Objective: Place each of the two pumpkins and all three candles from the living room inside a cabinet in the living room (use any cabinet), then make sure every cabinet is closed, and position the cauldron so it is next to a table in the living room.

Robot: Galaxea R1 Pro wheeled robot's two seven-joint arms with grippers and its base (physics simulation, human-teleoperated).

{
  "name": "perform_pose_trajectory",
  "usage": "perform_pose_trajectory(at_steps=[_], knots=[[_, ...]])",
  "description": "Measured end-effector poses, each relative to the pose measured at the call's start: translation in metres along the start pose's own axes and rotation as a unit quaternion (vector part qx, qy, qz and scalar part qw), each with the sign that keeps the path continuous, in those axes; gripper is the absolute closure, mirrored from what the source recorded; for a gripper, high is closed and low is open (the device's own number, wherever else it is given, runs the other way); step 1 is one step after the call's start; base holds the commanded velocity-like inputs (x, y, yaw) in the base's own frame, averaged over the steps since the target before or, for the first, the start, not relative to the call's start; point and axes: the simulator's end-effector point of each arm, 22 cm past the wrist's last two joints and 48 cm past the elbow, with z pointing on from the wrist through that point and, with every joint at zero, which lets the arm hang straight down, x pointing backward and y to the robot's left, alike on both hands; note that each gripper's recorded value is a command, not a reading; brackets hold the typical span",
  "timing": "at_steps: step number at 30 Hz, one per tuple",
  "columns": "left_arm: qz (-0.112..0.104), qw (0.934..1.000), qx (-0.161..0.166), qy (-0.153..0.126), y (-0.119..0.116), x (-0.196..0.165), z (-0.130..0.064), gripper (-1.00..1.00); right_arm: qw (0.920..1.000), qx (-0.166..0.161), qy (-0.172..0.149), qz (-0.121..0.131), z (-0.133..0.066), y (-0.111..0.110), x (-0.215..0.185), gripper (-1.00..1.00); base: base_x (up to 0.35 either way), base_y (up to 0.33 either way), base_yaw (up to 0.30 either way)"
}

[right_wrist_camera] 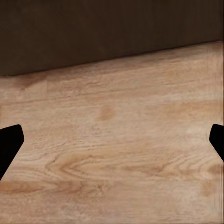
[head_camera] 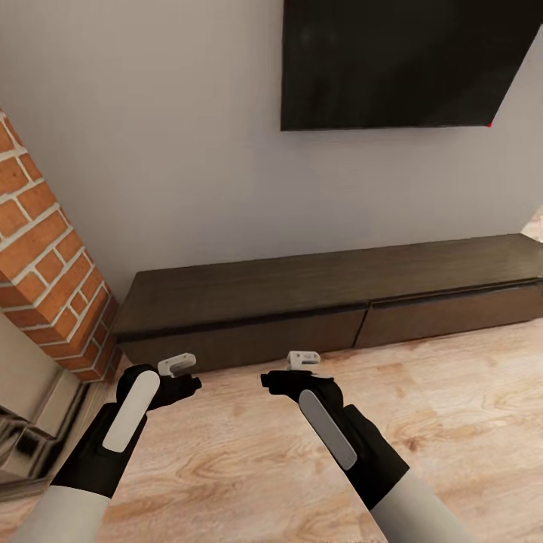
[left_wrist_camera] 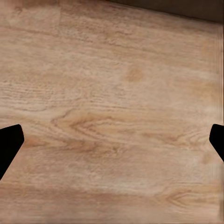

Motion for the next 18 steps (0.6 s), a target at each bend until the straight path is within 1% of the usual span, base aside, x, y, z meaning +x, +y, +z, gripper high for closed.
perform_pose_trajectory(at_steps=[18], knots=[[0.0, 1.0, -0.001, 0.002, -0.006, -0.019, -0.031, -1.0, 1.0, 0.0, -0.001, 0.001, -0.025, 0.008, -0.028, -1.0, 0.0, 0.0, -0.279]])
